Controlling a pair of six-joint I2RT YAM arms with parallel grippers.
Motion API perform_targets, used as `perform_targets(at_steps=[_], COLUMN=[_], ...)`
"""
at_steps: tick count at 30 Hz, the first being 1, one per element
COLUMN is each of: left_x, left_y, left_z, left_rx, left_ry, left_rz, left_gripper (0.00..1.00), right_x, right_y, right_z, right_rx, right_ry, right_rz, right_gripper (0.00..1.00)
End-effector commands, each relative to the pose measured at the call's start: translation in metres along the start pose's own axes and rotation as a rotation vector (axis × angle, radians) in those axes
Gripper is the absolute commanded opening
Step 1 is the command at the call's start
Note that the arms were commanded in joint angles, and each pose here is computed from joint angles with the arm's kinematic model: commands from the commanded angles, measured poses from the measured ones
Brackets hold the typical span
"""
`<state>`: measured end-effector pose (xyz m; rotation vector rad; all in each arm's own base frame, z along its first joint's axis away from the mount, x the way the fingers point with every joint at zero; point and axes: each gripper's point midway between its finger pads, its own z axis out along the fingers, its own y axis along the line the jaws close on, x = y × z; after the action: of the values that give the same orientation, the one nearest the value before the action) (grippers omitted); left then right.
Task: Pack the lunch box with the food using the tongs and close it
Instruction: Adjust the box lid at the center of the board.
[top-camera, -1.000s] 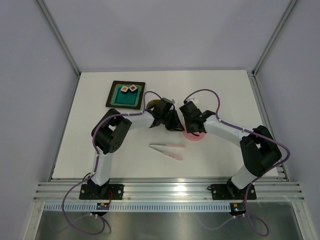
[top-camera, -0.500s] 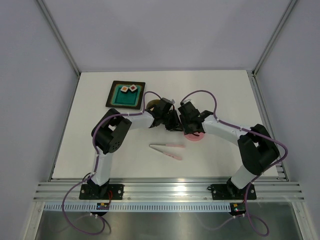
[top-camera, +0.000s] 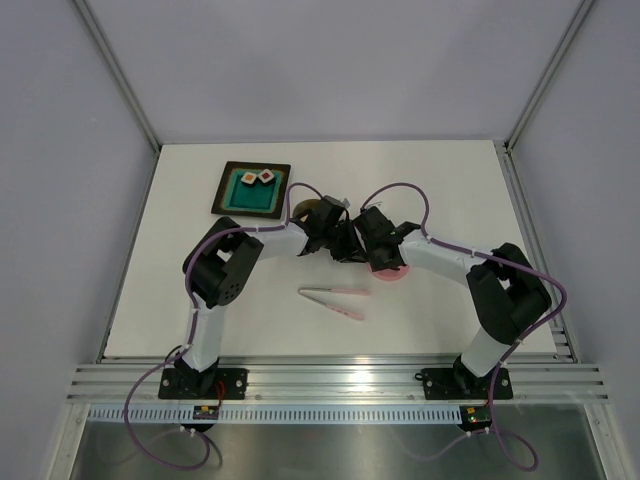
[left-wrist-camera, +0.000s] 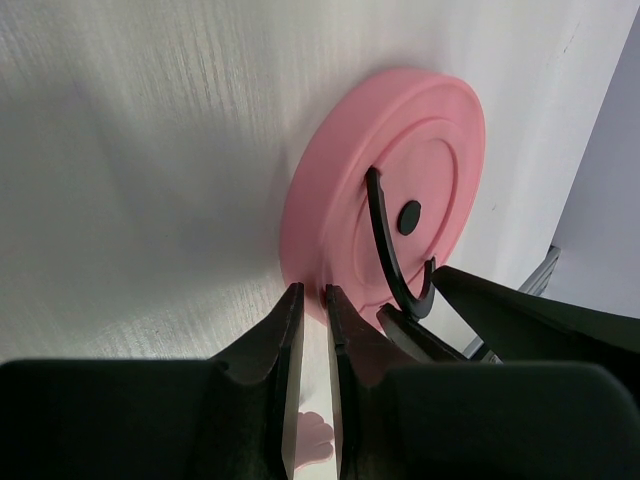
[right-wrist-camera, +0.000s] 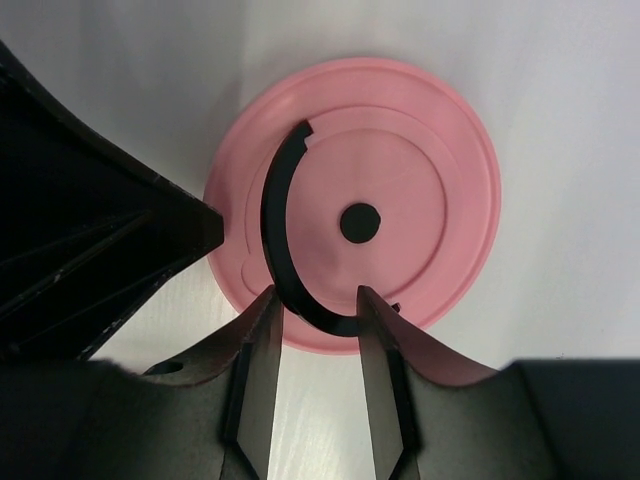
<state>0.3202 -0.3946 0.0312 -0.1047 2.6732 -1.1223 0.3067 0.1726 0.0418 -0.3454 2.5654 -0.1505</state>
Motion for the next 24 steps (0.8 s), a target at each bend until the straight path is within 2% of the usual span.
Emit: perform_targets(at_steps=[1, 7, 16, 24], left_x=[0.006, 0.006, 0.006, 0.005], left_y=[0.019, 0.020, 0.020, 0.018], left_z=[0.006, 0.004, 0.003, 0.003], left_rx=[-0.040, -0.041, -0.041, -0.038], left_ry=[0.021, 0.019, 0.019, 0.020], left_rz=[-0.016, -0.015, -0.013, -0.010], left_gripper=[0.16, 0.16, 0.16, 0.16], right_x=[-0.026, -0.029, -0.043, -0.043], right_y=[-0.015, -0.020, -0.019, -0.012], right_z=[-0.016, -0.017, -0.022, -0.011], right_rx=[0.078, 0.112, 0.072, 0.009], right_ry=[-0.097, -0.111, -0.142, -0.097], right_rz=[0.048, 0.078, 0.099, 0.033], right_gripper=[0.42, 0.39, 0.38, 0.45])
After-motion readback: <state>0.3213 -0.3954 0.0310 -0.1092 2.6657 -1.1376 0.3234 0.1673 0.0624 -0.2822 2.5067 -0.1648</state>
